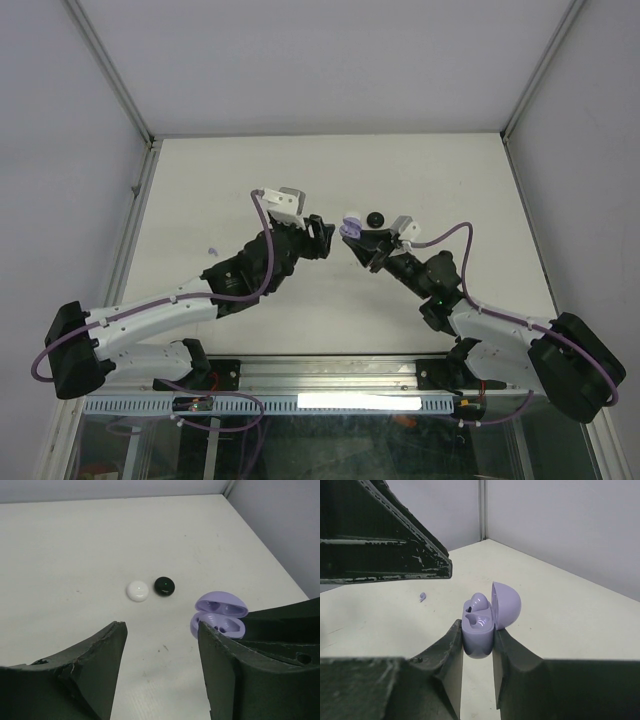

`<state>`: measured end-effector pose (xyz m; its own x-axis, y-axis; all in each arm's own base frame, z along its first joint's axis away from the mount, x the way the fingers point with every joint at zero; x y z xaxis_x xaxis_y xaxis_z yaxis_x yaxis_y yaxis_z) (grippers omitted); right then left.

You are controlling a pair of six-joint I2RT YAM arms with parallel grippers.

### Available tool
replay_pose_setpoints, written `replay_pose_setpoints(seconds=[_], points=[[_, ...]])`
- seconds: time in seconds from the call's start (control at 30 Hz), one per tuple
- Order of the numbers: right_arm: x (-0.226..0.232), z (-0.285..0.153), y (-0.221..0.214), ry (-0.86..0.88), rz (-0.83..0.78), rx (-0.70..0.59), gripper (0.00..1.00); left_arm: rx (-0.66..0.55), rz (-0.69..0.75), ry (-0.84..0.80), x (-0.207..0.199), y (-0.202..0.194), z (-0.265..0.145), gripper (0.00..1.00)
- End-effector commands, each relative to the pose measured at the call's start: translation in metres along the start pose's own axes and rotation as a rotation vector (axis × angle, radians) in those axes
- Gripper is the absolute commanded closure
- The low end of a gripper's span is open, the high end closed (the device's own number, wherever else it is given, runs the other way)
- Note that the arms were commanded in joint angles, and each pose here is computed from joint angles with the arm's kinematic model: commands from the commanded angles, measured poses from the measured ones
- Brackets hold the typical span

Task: Insert the wireless bluetooth earbuds into the charging case
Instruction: Place the earbud in the charging case.

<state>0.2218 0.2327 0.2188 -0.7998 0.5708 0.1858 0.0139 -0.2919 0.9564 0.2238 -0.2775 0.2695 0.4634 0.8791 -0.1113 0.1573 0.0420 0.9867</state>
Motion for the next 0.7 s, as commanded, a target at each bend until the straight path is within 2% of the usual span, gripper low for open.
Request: replay_pose_setpoints(seconds=[0.0,0.2,0.43,0.53,0.67], points=[[0.001,0.000,0.012,-0.008,-0.001,-0.067,1.00,0.033,-0.048,0.121,0.028,0.012,-0.006,0.40],[-0.004,-0.004,0.008,-0.037,-0.015,-0.046,1.00,0.190,-0.124,0.268,0.080,-0.020,-0.006,0.37],[-0.009,-0.011,-0.005,-0.068,-0.017,-0.011,1.00,0.368,-0.159,0.489,0.149,-0.062,-0.018,0.38],[-0.009,-0.011,-0.005,-0.068,-0.020,-0.007,1.00,0.423,-0.166,0.594,0.179,-0.079,-0.023,0.42],[-0.009,-0.011,-0.006,-0.068,-0.019,-0.001,1.00,0.494,-0.202,0.701,0.216,-0.094,-0.028,0.42]])
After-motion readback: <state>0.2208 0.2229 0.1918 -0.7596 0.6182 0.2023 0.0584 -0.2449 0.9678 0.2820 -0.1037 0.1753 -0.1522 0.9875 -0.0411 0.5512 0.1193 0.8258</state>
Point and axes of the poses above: each gripper's point midway between its finger pads, its own z axis out along the fingers, its own x axis along the line the jaws close on, y = z × x, the point moved 4 cm from there along -z, back along the fingers, and after that the axes turned 10 degrees about z, right-handed, at the moved point
